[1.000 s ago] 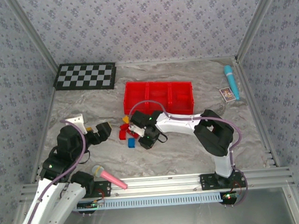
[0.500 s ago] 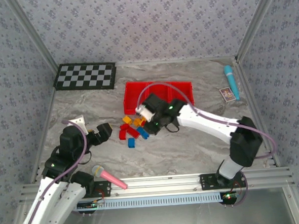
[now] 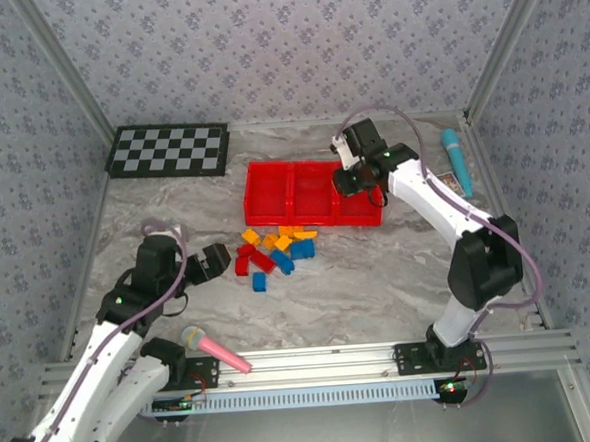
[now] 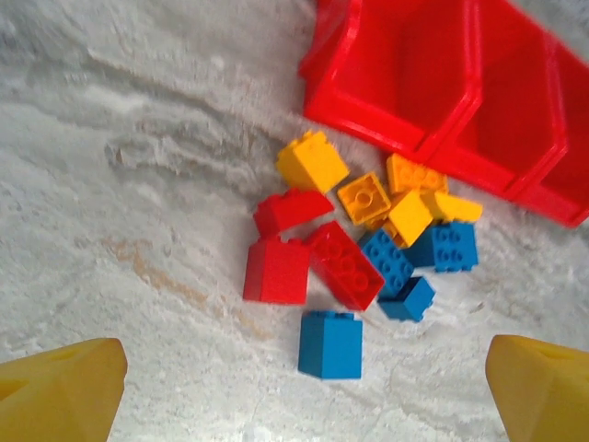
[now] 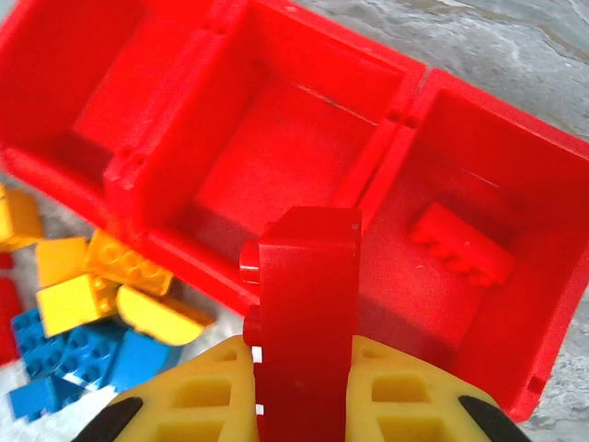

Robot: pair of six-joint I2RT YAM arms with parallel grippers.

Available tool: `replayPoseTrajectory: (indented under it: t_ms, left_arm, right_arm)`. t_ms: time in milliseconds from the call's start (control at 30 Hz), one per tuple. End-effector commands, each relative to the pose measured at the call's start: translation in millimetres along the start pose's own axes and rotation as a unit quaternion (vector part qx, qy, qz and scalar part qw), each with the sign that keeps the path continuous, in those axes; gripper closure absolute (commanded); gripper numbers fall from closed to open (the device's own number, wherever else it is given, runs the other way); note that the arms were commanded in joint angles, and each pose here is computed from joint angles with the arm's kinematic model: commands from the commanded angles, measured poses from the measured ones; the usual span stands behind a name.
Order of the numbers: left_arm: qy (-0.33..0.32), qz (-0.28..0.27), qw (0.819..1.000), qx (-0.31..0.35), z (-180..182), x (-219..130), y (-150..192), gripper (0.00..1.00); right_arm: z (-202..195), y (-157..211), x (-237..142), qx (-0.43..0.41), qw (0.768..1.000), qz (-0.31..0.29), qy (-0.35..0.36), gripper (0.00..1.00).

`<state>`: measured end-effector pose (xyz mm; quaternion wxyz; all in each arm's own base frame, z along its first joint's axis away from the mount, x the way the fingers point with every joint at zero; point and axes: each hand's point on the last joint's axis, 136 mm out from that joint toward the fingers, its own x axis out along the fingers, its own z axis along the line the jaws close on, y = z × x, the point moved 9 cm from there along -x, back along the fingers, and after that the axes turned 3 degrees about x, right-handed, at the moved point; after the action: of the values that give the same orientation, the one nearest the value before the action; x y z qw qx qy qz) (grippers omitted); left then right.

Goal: Sort the legos into containers by color
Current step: Place the lego in the container.

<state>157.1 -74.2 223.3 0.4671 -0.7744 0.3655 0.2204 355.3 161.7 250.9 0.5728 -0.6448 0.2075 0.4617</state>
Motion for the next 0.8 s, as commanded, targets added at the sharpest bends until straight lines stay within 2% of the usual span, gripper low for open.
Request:
replayPoseTrajectory:
  t_ms: [0,300,633,767]
  left_arm:
    - [0.024,0.037,0.999,0.003,-11.9,-0.3,-3.3,0.0]
    - [0.0,0.098,0.995,0.014,-20.4,23.1,1.3,0.0]
    - [-0.014,0.113,0.993,0.016,-27.3,35.4,2.5,0.0]
    - [-0.035,0.124,0.991,0.02,-26.0,41.0,3.9,0.0]
  right_arm:
    - [-12.1,-7.7,17.7,0.011,1.0,0.014,0.008,0.8]
    - [-32.3,-7.6,54.5,0.037,0.997,0.062,0.024,0.77]
    - [-37.8,-1.5,59.4,0.054,0.996,0.065,0.014,0.51]
    - [-37.0,-0.9,53.6,0.054,0.997,0.058,0.01,0.48]
